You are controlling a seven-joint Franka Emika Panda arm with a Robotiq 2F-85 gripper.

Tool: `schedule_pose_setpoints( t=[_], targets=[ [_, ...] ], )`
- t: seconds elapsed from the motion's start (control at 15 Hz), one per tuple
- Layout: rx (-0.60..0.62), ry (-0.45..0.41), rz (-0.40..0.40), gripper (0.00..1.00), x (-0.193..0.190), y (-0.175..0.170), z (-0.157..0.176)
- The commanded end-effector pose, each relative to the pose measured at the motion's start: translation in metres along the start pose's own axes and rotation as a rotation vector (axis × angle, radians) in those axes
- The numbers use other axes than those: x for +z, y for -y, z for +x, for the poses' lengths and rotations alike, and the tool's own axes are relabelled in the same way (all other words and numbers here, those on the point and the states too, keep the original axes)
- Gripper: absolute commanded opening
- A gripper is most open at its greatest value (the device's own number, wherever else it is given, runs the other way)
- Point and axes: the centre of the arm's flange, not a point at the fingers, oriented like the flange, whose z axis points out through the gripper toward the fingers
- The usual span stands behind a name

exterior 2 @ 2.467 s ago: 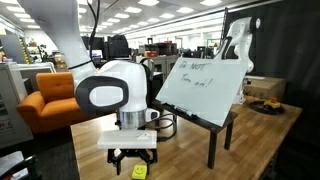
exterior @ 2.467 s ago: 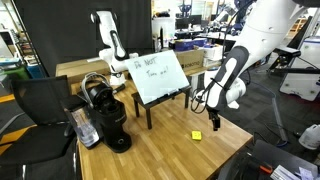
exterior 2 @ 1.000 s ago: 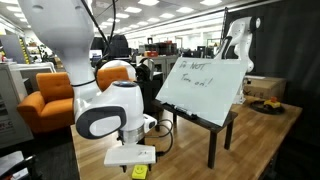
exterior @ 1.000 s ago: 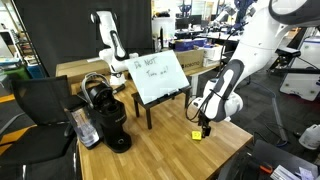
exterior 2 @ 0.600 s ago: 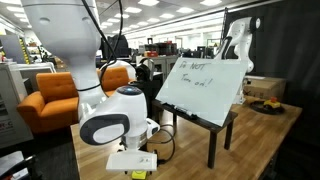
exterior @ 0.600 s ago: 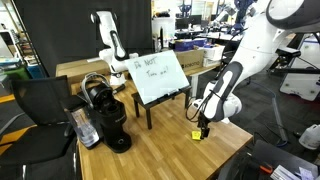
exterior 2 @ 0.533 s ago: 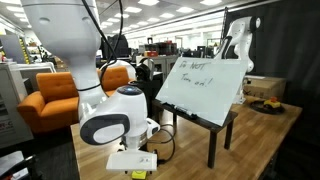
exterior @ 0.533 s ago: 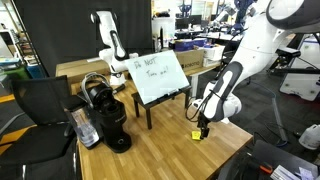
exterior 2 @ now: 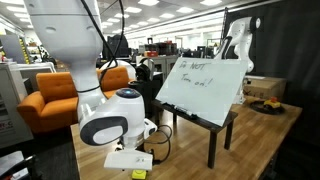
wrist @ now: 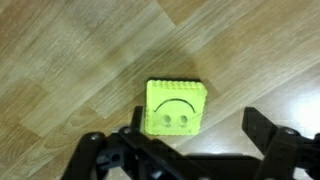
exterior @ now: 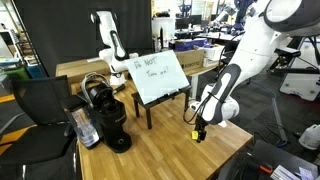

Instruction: Use the eraser to clean the whiteboard

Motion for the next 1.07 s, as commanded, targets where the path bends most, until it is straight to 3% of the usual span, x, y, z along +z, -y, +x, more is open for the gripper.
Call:
schedule_pose_setpoints(
  t=[0.0,1.0],
  targets=[
    [0.003,-0.023,-0.016,1.00,0.0042,0.0021,0.0017],
    [0.014,-0.037,-0.074,1.00,0.0004,0.0011,0.0067]
  ],
)
